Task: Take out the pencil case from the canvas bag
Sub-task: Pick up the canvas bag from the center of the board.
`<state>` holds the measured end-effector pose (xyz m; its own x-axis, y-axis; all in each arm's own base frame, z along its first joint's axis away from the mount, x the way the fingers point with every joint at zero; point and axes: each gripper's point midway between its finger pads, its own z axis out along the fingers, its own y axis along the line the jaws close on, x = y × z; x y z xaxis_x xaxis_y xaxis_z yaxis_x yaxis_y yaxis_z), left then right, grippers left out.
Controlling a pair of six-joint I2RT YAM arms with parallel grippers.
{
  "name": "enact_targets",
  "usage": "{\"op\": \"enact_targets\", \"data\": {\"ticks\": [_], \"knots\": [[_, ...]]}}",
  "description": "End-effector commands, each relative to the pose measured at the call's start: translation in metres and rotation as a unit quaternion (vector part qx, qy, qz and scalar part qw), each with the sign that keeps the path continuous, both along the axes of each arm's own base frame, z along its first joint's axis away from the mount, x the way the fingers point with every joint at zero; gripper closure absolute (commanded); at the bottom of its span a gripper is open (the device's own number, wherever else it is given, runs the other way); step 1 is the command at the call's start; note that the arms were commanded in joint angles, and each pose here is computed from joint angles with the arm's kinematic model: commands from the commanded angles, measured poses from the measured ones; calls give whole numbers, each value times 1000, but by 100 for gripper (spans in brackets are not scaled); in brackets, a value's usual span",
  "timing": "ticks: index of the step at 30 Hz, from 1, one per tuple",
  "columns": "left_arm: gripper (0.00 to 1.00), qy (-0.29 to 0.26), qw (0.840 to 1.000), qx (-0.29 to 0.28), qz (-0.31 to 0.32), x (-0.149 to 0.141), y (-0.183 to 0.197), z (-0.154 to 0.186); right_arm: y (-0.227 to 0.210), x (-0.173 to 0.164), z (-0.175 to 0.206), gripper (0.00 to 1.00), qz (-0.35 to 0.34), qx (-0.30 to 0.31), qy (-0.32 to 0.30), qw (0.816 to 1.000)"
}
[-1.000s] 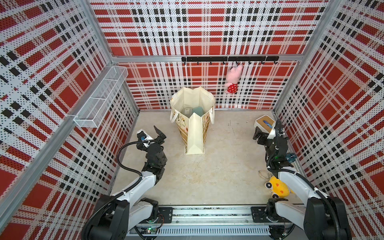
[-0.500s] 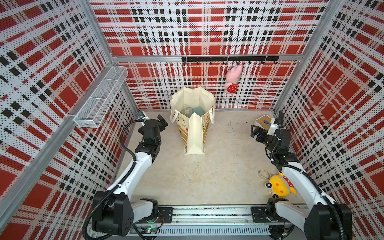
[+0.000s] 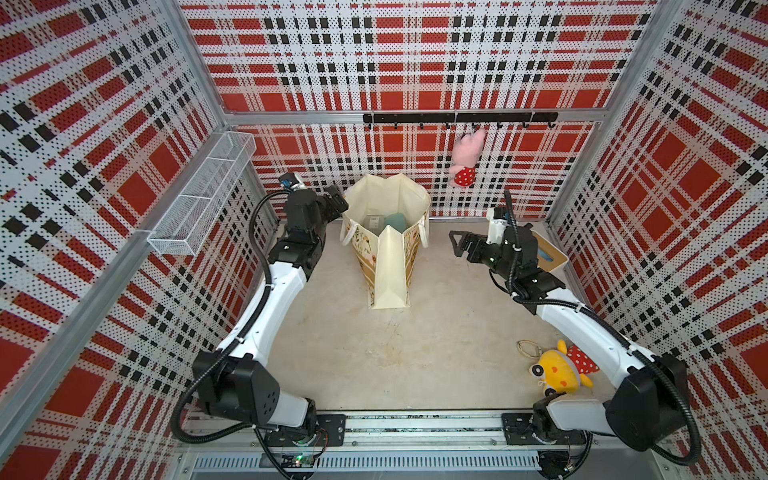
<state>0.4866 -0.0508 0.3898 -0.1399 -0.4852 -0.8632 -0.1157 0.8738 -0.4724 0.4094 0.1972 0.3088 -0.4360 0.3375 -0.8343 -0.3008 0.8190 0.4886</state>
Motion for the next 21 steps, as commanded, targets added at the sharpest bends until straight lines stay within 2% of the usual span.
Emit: {"op": "enact_targets", "data": {"ticks": [1, 6, 10, 16, 21], "knots": [[3, 74, 997, 7, -12, 18, -10, -24, 6, 2, -2, 0, -17, -25, 29, 999], [6, 152, 988, 35, 2, 39, -25, -48, 2, 5, -1, 1, -41, -46, 65, 996], [8, 186, 981, 47, 16, 50, -28, -64, 0, 5, 0, 2, -50, -59, 82, 994], [11, 196, 978, 51, 43, 62, -12, -64, -3, 6, 2, 5, -59, -73, 92, 991], [14, 202, 979, 31, 24, 78, 7, -68, -1, 9, 2, 7, -55, -79, 100, 990]]}}
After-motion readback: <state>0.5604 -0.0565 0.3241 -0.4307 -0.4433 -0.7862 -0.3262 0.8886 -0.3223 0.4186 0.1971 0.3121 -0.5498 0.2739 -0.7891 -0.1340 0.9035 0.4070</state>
